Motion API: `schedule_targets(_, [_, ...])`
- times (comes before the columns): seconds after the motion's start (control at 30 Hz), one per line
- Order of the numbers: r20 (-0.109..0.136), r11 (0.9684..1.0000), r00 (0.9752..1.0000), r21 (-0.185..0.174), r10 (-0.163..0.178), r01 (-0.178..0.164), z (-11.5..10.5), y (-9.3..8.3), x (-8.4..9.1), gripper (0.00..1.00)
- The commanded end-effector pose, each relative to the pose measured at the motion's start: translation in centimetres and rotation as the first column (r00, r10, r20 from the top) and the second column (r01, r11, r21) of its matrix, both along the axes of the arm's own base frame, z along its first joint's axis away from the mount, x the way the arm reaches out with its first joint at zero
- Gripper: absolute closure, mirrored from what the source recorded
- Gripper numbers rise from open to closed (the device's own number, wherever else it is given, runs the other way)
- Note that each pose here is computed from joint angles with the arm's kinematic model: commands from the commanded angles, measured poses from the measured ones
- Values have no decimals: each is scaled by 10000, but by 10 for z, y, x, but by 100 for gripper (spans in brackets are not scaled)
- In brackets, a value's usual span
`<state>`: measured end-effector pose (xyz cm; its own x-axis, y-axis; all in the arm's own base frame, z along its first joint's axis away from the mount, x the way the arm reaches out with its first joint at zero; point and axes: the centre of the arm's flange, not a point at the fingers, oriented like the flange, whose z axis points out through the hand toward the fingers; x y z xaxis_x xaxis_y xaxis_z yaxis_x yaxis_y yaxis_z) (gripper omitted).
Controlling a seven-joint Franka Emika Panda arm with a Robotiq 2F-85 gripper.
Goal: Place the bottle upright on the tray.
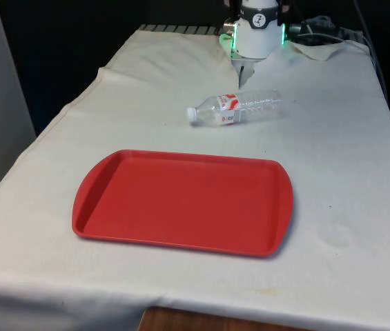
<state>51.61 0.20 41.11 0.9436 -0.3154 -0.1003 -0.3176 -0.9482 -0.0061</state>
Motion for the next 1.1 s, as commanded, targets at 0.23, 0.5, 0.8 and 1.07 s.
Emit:
schedule_targets(0.23, [405,9996,9989,-139,-220,226,-8,4,-8,0])
schedule_targets(0.5, [560,9986,9974,-229,-458,471,-21,5,-18,0])
schedule_targets(0.8, [573,9969,9960,-346,-686,706,-32,5,-29,0])
schedule_targets(1.07, [578,9950,9945,-429,-878,903,-42,5,-42,0])
